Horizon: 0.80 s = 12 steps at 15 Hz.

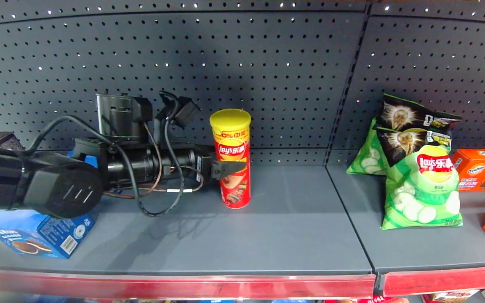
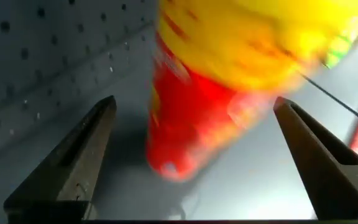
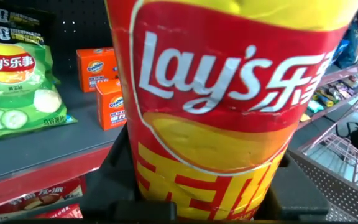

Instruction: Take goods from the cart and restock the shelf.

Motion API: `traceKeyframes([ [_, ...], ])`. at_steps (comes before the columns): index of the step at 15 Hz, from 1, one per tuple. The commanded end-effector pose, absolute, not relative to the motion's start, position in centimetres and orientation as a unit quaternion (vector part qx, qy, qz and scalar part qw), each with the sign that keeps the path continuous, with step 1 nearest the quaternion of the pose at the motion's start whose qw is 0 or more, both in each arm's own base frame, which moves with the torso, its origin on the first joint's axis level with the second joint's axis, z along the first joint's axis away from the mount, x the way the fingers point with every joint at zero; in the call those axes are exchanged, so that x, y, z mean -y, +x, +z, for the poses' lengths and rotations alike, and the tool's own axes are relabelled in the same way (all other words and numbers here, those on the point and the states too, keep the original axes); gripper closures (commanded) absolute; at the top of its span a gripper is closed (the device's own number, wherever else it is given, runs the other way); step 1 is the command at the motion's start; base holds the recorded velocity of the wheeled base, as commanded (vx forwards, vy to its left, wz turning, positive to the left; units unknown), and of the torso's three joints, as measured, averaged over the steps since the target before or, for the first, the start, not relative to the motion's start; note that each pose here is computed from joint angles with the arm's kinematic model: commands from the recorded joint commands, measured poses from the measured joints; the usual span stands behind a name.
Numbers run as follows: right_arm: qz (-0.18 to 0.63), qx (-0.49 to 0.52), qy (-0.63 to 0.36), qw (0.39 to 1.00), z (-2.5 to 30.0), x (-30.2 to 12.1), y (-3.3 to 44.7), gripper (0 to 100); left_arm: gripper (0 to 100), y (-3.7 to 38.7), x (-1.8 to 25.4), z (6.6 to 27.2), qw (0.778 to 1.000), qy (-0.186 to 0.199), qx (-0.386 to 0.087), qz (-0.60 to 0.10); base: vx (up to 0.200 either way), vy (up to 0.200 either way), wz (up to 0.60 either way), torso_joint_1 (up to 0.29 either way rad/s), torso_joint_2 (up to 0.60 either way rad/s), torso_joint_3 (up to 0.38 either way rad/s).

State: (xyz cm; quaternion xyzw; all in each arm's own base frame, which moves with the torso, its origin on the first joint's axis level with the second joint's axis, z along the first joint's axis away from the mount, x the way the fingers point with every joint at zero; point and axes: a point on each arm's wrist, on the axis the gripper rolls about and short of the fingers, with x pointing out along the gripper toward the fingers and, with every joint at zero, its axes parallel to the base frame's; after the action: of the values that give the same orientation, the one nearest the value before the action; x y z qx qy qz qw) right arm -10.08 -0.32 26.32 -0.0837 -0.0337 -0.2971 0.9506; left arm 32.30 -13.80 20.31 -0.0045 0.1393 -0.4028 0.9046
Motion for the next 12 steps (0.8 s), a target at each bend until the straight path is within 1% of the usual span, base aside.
traceKeyframes([
  [1, -0.298, 0.032, -0.085, 0.95, 26.6, 0.3, -10.0, 100, 0, 33.9, 14.4, 18.9, 0.903, -0.005, -0.153, -0.402, 0.0, 0.0, 0.0, 0.0, 0.0, 0.0],
  [4, -0.302, 0.022, -0.098, 0.948, 26.5, 0.3, -10.0, 100, 0, 36.2, 15.4, 18.7, 0.904, -0.004, -0.14, -0.405, 0.0, 0.0, 0.0, 0.0, 0.0, 0.0],
  [6, -0.31, 0.014, -0.099, 0.946, 26.2, 0.4, -10.2, 100, 0, 37.1, 16.1, 18.2, 0.902, -0.003, -0.14, -0.409, 0.0, 0.0, 0.0, 0.0, 0.0, 0.0],
  [8, -0.312, 0.011, -0.1, 0.945, 26.0, 0.3, -10.4, 100, 0, 38.0, 17.2, 17.7, 0.9, -0.006, -0.129, -0.417, 0.0, 0.0, 0.0, 0.0, 0.0, 0.0],
  [9, -0.312, 0.01, -0.1, 0.945, 26.0, 0.3, -10.5, 100, 100, 38.2, 17.9, 17.4, 0.898, -0.015, -0.128, -0.421, 0.0, 0.0, 0.0, 0.0, 0.0, 0.0],
  [12, -0.315, 0.011, -0.1, 0.944, 26.1, 0.3, -10.6, 100, 100, 38.2, 18.2, 17.5, 0.897, -0.024, -0.129, -0.422, 0.0, 0.0, 0.0, 0.0, 0.0, 0.0],
])
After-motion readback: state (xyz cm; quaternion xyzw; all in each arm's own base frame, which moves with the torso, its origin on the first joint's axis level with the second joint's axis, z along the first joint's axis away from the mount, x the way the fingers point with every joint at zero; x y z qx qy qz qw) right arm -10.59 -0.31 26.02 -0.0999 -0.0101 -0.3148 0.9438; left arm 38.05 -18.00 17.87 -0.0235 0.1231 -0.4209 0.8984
